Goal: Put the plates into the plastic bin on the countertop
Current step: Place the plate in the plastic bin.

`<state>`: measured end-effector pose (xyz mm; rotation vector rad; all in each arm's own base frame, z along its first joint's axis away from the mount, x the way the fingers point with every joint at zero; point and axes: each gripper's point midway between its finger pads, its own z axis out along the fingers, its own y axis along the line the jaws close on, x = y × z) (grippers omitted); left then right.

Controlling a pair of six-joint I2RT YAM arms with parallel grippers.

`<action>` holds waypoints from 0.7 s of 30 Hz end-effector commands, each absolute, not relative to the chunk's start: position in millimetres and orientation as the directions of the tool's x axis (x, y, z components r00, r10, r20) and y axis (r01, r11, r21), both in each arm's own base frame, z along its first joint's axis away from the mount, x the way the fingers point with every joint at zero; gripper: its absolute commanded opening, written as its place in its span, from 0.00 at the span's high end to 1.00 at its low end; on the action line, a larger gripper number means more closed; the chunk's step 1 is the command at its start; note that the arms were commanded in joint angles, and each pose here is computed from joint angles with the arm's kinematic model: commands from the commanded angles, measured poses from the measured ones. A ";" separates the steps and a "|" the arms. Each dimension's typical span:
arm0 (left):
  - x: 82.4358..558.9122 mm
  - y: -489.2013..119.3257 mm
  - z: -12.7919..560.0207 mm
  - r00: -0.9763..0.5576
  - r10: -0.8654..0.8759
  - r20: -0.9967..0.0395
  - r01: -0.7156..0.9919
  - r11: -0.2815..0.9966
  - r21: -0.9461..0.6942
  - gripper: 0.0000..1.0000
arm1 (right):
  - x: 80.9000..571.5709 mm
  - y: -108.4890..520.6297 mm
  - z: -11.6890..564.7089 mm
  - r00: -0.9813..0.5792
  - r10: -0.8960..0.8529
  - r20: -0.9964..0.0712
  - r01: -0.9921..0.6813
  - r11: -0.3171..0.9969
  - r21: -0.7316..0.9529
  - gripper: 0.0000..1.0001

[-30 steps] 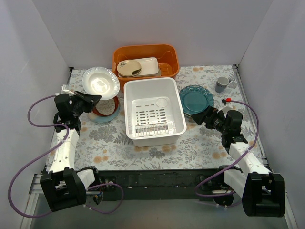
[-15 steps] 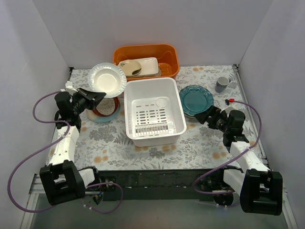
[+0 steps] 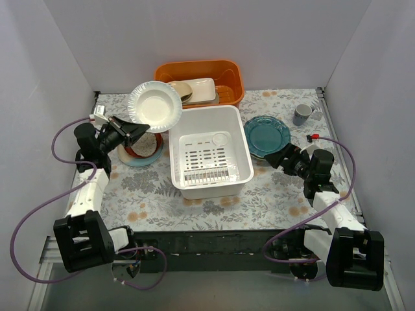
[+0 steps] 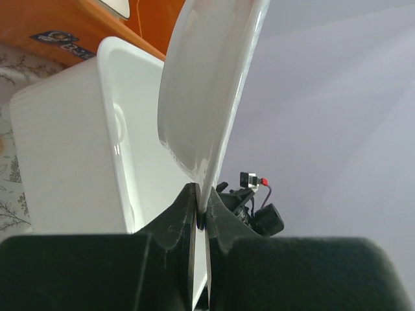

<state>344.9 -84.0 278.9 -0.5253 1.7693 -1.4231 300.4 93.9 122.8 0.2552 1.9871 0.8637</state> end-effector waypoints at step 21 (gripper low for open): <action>342.3 -125.6 299.4 -0.720 -0.530 -0.447 0.318 0.320 -0.892 1.00 | 302.3 97.1 125.0 -0.538 0.500 -0.679 -0.195 0.710 0.677 0.03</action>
